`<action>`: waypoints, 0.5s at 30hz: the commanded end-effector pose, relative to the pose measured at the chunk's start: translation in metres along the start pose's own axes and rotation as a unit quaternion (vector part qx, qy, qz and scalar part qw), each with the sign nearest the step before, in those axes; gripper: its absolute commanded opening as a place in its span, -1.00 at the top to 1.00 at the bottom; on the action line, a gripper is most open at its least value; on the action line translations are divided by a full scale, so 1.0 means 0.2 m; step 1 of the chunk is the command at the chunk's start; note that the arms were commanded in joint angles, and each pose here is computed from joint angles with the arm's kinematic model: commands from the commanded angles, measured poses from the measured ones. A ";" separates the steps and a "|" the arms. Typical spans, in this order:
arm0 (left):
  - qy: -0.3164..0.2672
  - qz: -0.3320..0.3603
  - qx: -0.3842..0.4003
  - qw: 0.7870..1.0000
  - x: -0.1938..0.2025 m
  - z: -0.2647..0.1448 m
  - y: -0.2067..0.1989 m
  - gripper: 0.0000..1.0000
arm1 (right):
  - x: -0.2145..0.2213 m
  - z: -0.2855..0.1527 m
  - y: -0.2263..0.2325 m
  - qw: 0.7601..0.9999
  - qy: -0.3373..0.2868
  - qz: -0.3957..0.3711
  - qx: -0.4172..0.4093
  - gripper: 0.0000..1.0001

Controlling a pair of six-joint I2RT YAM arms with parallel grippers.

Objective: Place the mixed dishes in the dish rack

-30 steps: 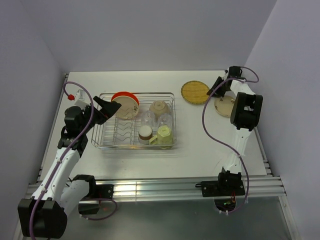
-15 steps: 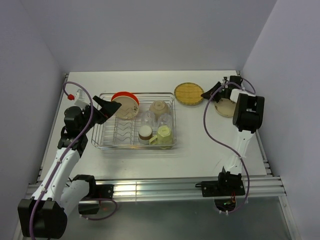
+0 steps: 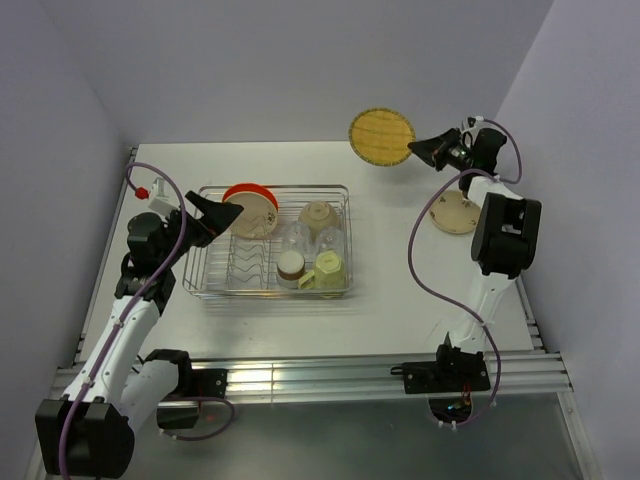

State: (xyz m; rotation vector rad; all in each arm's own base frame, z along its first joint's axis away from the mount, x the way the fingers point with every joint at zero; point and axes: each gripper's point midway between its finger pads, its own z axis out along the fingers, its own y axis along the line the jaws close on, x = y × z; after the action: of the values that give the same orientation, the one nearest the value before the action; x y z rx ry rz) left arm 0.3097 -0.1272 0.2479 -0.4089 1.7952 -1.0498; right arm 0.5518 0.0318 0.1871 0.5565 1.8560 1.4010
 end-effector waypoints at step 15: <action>-0.020 0.055 0.018 0.998 -0.09 -0.05 -0.12 -0.98 | 0.62 0.17 0.99 0.928 0.158 -0.311 -0.127 1.00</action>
State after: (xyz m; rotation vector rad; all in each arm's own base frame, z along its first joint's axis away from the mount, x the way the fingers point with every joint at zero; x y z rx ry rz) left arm 0.3060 -0.1255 0.2503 -0.3774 1.8098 -1.0170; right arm 0.5178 0.1663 0.2813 -0.0626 1.9033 1.3815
